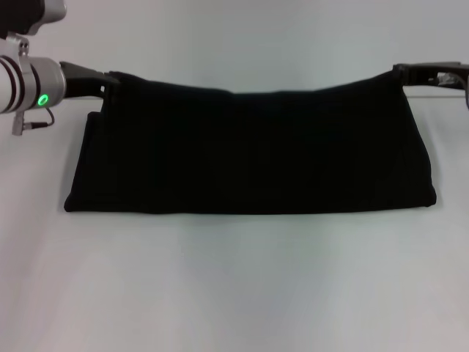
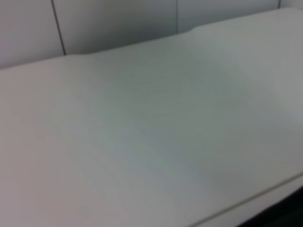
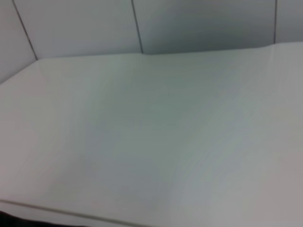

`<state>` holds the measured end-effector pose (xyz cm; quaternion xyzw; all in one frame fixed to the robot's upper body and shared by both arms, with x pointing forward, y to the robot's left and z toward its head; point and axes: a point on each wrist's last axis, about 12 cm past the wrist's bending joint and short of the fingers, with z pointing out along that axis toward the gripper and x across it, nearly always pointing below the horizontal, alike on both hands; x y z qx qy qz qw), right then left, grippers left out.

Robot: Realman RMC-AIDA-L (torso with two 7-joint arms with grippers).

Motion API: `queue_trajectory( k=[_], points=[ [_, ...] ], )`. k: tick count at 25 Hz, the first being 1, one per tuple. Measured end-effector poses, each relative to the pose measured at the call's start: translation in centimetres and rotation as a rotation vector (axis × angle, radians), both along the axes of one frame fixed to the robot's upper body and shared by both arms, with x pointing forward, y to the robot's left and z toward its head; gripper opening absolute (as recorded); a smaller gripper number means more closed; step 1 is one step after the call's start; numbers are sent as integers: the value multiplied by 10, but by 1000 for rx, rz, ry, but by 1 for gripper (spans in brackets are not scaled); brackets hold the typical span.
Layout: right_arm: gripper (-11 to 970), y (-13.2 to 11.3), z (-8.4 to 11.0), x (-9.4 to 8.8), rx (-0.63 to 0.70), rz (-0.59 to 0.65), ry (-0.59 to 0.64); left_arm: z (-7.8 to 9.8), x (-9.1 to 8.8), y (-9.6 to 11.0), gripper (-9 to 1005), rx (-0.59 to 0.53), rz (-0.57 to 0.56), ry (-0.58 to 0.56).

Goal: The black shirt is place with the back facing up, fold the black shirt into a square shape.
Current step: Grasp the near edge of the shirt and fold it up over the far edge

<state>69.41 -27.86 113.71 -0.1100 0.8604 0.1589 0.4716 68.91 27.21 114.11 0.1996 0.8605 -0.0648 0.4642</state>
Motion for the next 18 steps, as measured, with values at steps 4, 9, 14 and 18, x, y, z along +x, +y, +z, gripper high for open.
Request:
queue_trajectory(
  k=[4,9,14,18],
  points=[
    [-1,-2,7,4,-5,-3,-12,6,5,2,96,12,18,-26],
    [-1,-3,12,8,-14,-16,-25,7,8,0,98,20,30,-38],
    [0,-3,9,9,-23,-37,-24,4,9,-1,101,30,48,-49],
    [0,-2,6,9,-31,-45,-23,0,9,-5,103,34,58,-45]
  ],
)
